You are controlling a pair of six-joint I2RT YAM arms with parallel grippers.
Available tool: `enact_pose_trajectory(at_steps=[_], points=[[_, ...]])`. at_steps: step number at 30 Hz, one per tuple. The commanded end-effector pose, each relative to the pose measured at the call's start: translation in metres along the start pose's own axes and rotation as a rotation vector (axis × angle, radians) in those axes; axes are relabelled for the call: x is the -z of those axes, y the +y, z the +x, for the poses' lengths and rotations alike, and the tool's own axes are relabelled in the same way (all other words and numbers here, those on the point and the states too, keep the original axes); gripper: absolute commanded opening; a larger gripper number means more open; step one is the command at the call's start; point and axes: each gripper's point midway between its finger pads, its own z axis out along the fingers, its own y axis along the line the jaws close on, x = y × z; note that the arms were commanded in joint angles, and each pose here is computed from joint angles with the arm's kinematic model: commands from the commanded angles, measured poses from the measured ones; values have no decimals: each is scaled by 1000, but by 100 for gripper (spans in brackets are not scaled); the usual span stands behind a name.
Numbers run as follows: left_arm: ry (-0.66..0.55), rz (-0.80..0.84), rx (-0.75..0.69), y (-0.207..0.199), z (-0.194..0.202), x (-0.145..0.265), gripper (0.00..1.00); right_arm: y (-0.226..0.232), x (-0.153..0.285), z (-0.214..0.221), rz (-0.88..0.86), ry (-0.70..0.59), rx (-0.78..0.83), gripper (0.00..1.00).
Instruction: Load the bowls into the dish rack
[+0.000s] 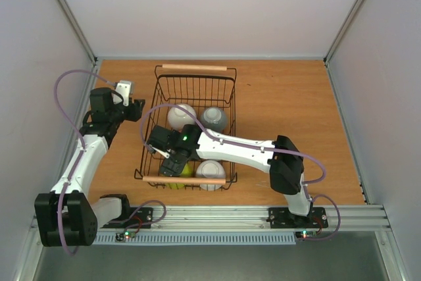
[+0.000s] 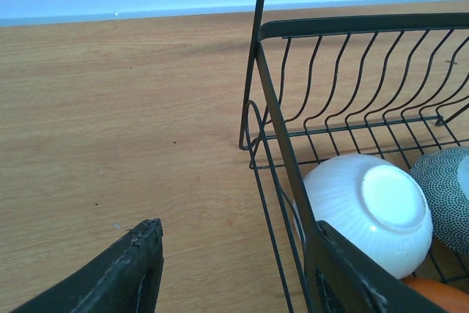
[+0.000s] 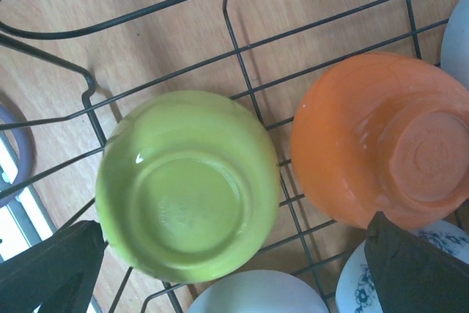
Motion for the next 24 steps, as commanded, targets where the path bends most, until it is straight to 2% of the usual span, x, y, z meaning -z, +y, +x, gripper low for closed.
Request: enact_pose_trajectory(at_steps=[1, 9, 14, 19, 24], points=[[-44, 5, -10, 1, -16, 0, 54, 12, 15, -2, -33, -34, 5, 99], [-46, 4, -9, 1, -16, 1, 54, 0, 24, -7, 30, -100, -17, 99], [-62, -8, -10, 3, -18, 5, 54, -28, 40, -12, 153, -177, -88, 99], [-91, -23, -14, 4, -23, 12, 54, -95, 81, -4, 255, -284, -321, 99], [-115, -51, -14, 8, -26, 17, 54, -177, 143, 46, 342, -440, -632, 99]])
